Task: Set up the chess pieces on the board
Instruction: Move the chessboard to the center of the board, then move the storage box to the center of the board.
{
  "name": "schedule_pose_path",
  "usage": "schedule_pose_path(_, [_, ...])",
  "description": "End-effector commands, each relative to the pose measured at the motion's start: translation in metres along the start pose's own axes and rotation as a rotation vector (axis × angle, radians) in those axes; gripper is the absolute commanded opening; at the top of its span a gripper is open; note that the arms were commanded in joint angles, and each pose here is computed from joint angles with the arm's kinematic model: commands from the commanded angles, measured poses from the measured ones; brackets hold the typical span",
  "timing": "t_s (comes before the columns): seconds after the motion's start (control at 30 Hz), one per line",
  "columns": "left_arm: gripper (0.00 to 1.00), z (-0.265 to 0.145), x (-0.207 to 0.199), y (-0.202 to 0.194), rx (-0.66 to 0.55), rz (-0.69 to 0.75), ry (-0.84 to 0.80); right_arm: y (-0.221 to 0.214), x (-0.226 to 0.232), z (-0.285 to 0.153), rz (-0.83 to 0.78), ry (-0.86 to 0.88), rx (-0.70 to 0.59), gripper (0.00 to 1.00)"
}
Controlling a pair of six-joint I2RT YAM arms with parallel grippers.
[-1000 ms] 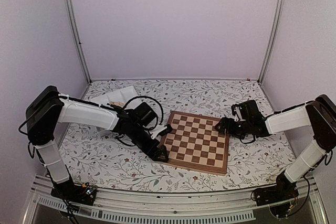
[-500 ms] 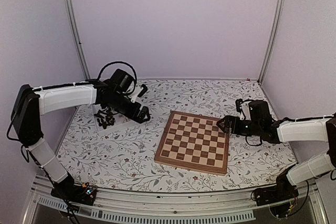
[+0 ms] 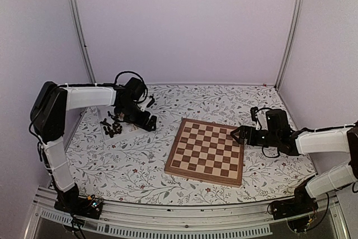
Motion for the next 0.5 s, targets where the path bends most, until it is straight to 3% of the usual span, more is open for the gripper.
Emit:
schedule_pose_path(0.0, [0.99, 0.002, 0.005, -0.008, 0.032, -0.016, 0.001, -0.001, 0.003, 0.003, -0.024, 0.030, -0.002, 0.99])
schedule_pose_path(0.47, [0.99, 0.012, -0.007, -0.029, 0.098, 0.031, -0.039, -0.004, 0.008, 0.020, -0.035, 0.088, 0.068, 0.99])
Point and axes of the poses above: each gripper's point midway between its finger pads, its own z axis out along the fingers, its own x axis along the line the jaws close on, y = z × x, the point moved 7 cm from there along -z, back along the fingers, and after that the axes turned 2 degrees about z, right-handed, at the moved point
